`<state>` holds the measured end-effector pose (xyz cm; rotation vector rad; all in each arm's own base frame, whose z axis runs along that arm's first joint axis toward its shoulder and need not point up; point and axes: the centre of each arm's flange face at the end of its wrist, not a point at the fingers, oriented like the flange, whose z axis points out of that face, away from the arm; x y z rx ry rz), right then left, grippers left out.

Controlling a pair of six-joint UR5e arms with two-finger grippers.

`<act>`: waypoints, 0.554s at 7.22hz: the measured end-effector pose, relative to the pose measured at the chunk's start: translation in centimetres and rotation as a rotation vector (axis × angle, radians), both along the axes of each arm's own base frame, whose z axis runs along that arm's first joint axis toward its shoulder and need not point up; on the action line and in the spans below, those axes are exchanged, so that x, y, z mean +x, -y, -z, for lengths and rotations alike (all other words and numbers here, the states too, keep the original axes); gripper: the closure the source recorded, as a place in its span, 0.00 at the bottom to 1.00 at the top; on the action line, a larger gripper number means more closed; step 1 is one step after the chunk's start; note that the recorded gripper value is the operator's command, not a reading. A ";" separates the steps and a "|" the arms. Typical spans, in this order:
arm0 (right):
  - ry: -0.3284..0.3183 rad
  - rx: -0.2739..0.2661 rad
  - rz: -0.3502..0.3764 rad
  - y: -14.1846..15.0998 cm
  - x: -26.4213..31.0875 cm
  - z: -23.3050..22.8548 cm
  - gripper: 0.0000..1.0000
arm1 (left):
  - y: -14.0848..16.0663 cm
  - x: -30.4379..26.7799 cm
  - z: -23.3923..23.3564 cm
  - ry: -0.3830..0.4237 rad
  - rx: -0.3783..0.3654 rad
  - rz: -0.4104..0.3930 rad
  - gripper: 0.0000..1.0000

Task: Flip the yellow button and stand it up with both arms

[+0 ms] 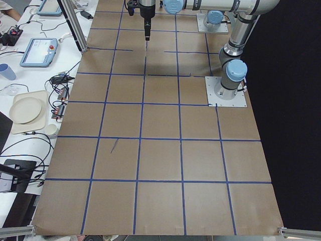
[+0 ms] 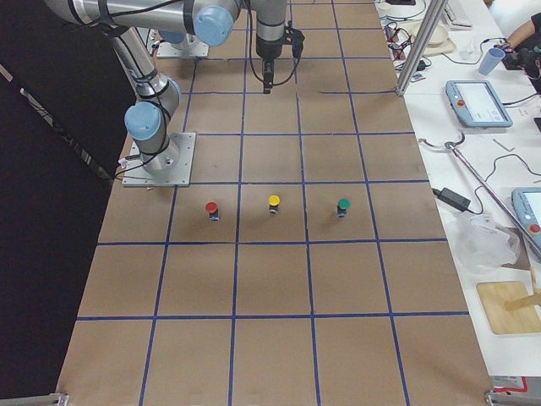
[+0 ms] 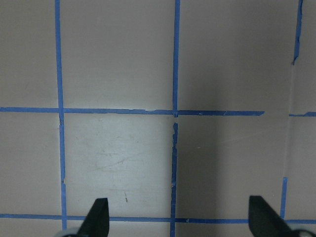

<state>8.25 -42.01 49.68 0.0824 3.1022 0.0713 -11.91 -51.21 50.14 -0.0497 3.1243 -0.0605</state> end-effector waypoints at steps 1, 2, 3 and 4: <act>-0.003 -0.006 0.034 -0.7 2.8 -1.6 0.00 | 0.0 0.0 0.0 0.002 -0.001 0.000 0.00; -0.005 0.008 0.031 -1.0 4.6 -1.9 0.00 | 0.0 0.0 0.0 0.003 -0.001 0.000 0.00; -0.005 0.039 0.025 -0.9 5.4 -0.5 0.00 | 0.0 0.0 0.0 0.002 -0.001 0.001 0.00; -0.010 0.056 0.024 -0.9 5.6 0.4 0.00 | 0.0 -0.1 0.0 0.002 0.000 0.002 0.00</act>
